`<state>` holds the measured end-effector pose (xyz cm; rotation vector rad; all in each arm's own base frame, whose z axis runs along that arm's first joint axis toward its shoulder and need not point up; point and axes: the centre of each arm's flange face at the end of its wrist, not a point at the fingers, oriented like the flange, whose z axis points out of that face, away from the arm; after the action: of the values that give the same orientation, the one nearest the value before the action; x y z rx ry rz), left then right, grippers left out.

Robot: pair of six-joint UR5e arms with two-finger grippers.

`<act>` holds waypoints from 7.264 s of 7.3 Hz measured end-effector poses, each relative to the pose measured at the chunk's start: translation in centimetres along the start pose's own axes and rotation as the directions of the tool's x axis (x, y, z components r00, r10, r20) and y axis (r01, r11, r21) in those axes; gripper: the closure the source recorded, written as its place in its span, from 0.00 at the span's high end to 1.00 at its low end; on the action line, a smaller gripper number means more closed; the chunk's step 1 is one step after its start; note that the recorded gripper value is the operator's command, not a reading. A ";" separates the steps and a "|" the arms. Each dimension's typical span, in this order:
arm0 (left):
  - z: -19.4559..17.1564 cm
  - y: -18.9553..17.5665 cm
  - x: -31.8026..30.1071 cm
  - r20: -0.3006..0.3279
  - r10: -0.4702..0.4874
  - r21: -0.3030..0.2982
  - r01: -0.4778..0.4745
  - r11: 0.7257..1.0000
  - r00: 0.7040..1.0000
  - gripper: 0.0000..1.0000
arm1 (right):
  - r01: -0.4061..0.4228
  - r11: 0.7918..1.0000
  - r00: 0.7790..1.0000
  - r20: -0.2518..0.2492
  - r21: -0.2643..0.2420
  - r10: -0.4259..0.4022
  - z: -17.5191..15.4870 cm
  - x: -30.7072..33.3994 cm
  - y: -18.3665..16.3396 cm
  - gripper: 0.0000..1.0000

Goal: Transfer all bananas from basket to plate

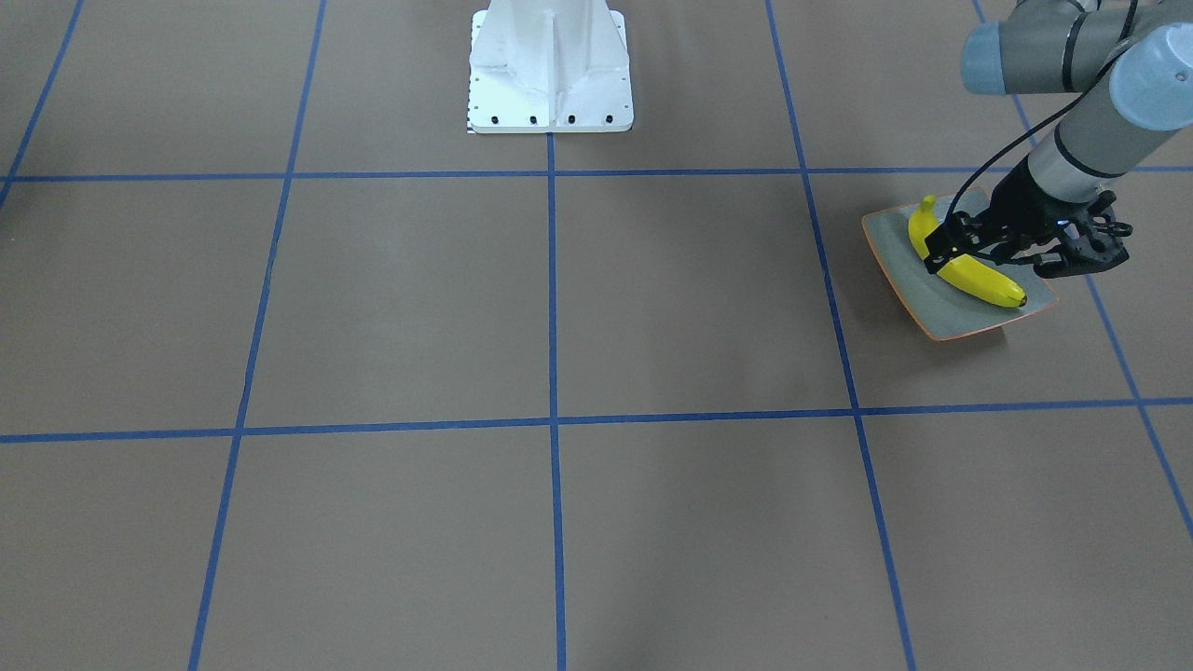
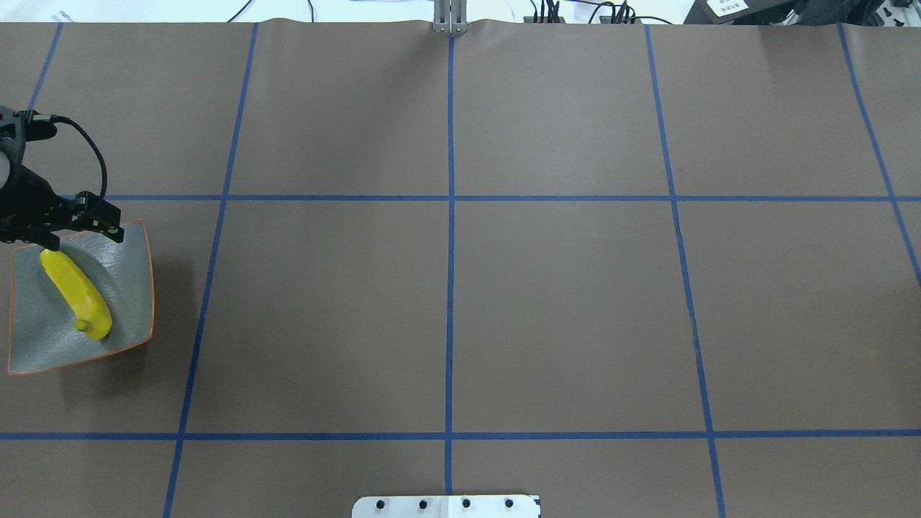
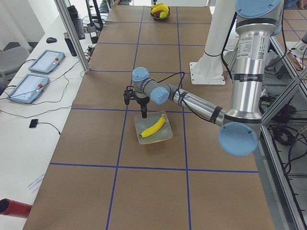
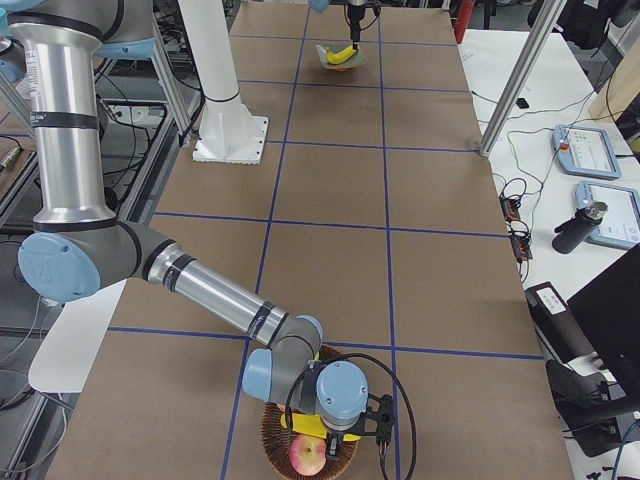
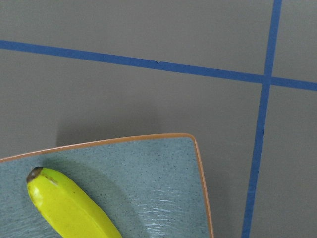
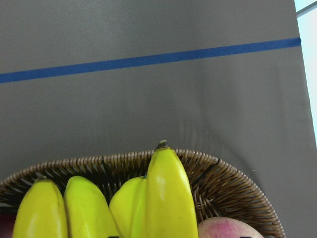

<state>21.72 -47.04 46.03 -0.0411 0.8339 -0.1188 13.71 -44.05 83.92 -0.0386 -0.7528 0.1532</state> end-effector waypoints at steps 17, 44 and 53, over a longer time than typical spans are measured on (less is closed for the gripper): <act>-0.4 -0.1 0.4 -0.014 0.009 0.012 -0.009 1.000 1.000 1.00 | 0.114 0.993 0.993 -0.001 -0.017 -0.114 0.0 -1.0 -0.7 0.00; -2.7 -2.2 26.3 -0.499 0.163 0.120 -0.118 0.986 0.851 0.99 | 0.141 0.989 0.906 0.399 0.038 -0.145 -9.5 -69.6 -5.5 0.00; -1.7 3.6 30.9 -0.680 0.350 0.208 -0.289 0.935 0.644 0.99 | -0.056 0.998 0.775 0.629 -0.025 0.059 -6.3 -91.1 6.7 0.00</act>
<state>41.34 -47.22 21.80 0.2516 1.6087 0.1900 -48.30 -51.19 16.98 -0.0139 -1.4327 0.2277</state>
